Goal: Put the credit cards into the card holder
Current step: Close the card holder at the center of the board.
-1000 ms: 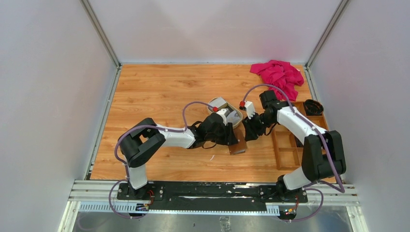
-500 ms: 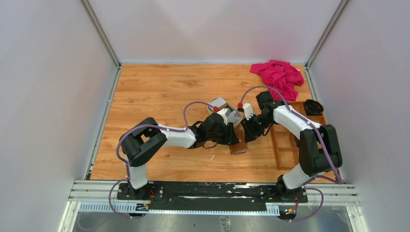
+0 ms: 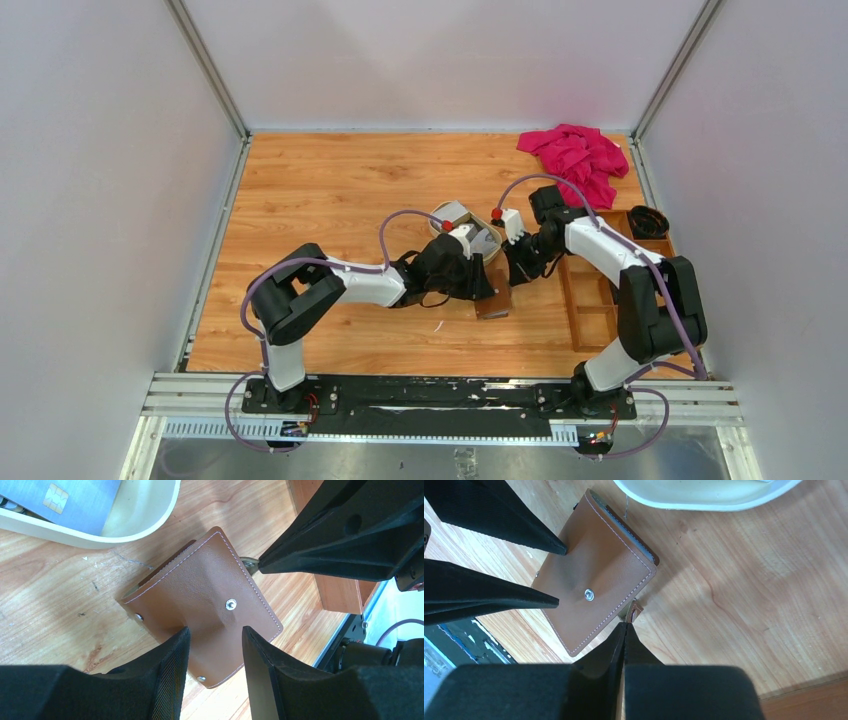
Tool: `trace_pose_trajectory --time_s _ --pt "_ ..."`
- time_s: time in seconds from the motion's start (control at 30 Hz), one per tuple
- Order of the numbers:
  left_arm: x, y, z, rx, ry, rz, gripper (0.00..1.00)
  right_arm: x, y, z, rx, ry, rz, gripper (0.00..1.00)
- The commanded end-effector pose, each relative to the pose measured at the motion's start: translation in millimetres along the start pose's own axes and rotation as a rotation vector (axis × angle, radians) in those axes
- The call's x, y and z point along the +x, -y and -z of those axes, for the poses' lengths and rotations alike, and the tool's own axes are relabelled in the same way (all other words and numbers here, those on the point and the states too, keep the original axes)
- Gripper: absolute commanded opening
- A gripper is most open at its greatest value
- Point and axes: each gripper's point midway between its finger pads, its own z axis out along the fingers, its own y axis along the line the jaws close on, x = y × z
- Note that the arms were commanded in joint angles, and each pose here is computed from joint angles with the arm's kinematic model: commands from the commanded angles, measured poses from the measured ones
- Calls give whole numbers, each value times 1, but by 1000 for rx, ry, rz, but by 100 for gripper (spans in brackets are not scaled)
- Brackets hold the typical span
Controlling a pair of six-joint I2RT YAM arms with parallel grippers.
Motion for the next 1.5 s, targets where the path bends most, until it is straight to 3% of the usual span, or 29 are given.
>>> trace_pose_trajectory --time_s 0.0,0.43,0.63,0.83,0.9,1.03,1.13,1.23,1.33,1.47 --pt "38 -19 -4 -65 -112 -23 49 -7 3 6 36 10 45 0" --pt "66 4 4 -54 -134 -11 48 -20 0 20 53 78 161 0" --pt "64 10 2 -62 -110 -2 50 -11 -15 22 -48 51 284 0" --pt "54 7 -2 -48 -116 45 51 0 -24 15 -127 12 288 0" --pt "49 11 0 -37 -105 31 51 -1 -20 16 -113 9 262 5" --pt "35 23 17 -3 -63 2 51 -16 -27 34 -118 97 242 24" --pt "20 35 31 31 -15 -47 51 -25 -43 45 -153 172 275 27" --pt "4 44 36 50 26 -93 51 -21 -47 40 -181 171 263 22" --pt "-8 49 31 67 40 -104 49 0 -37 22 -197 59 199 9" --pt "-11 42 16 52 27 -106 42 25 -21 5 -194 -90 131 3"
